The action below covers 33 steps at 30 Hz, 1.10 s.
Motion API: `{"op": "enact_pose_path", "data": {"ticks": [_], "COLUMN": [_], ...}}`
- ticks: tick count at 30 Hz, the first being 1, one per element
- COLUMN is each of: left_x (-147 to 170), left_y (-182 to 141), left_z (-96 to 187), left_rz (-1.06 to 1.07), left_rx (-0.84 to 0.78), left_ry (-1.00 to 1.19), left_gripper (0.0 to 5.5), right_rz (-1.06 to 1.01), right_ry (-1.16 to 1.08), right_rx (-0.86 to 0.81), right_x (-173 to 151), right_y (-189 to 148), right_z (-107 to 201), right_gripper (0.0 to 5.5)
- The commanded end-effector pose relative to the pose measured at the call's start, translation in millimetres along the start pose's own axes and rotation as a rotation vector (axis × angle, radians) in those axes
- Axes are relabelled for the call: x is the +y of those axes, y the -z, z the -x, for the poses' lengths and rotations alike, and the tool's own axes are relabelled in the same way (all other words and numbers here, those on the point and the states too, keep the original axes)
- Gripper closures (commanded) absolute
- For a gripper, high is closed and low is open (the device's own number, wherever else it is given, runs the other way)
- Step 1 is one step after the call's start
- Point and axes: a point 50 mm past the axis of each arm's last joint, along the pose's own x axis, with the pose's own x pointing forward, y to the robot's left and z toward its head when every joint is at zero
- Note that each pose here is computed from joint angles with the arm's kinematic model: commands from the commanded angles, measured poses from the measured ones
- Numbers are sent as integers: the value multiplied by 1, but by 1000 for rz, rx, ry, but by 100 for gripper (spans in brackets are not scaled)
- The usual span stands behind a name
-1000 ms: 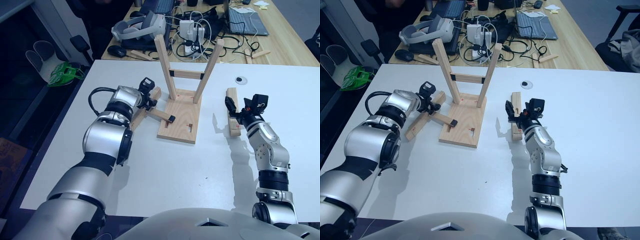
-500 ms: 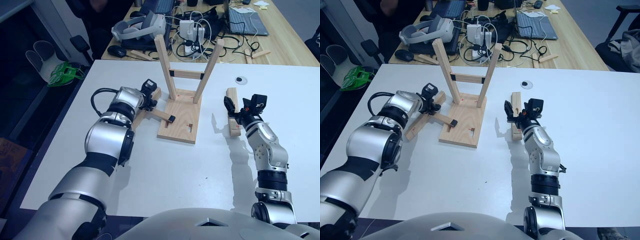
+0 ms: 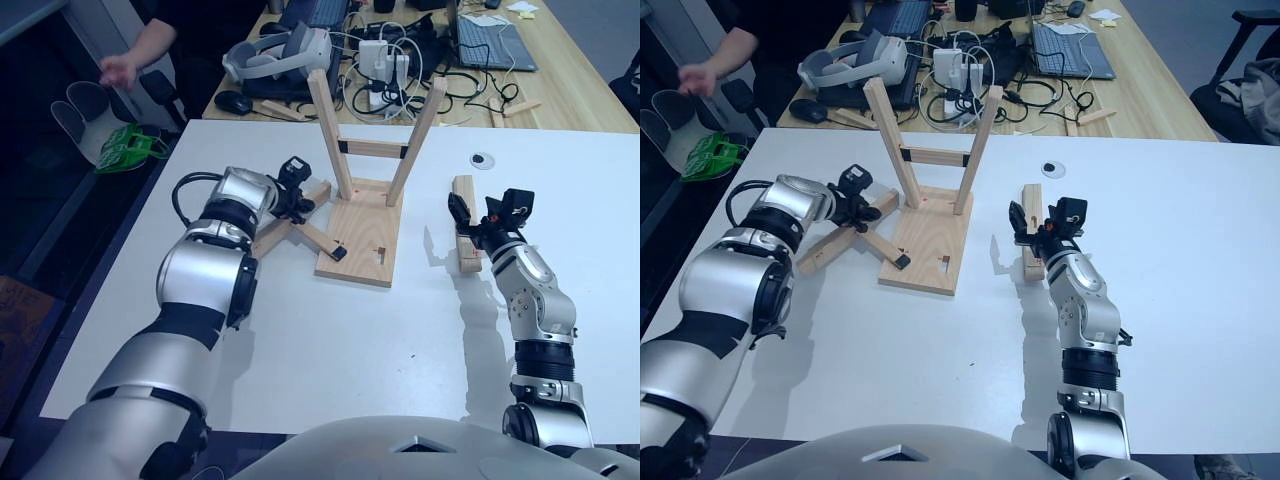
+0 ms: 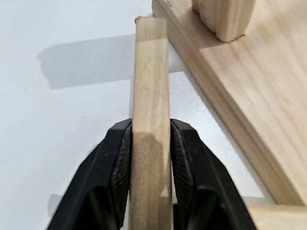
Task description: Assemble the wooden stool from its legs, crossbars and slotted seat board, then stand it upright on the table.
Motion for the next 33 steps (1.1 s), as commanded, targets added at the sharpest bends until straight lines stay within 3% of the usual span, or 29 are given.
{"op": "enact_pose_path", "data": {"ticks": [1, 15, 25, 33], "left_x": [22, 64, 70, 49], "left_y": [-14, -37, -55, -46], "left_z": [24, 86, 122, 154], "left_rz": [9, 222, 492, 638], "left_rx": [-47, -297, -566, -868], "left_ry": [-42, -88, -10, -33], "left_gripper": [444, 446, 446, 446], "right_rz": [-1, 6, 23, 71], "right_ry": [14, 44, 61, 95], "right_rx": [-17, -25, -18, 16], "right_x": [-4, -12, -17, -28], "right_y": [-4, -5, -6, -8], "right_z": [-1, 4, 8, 17], "right_gripper": [91, 91, 91, 91]}}
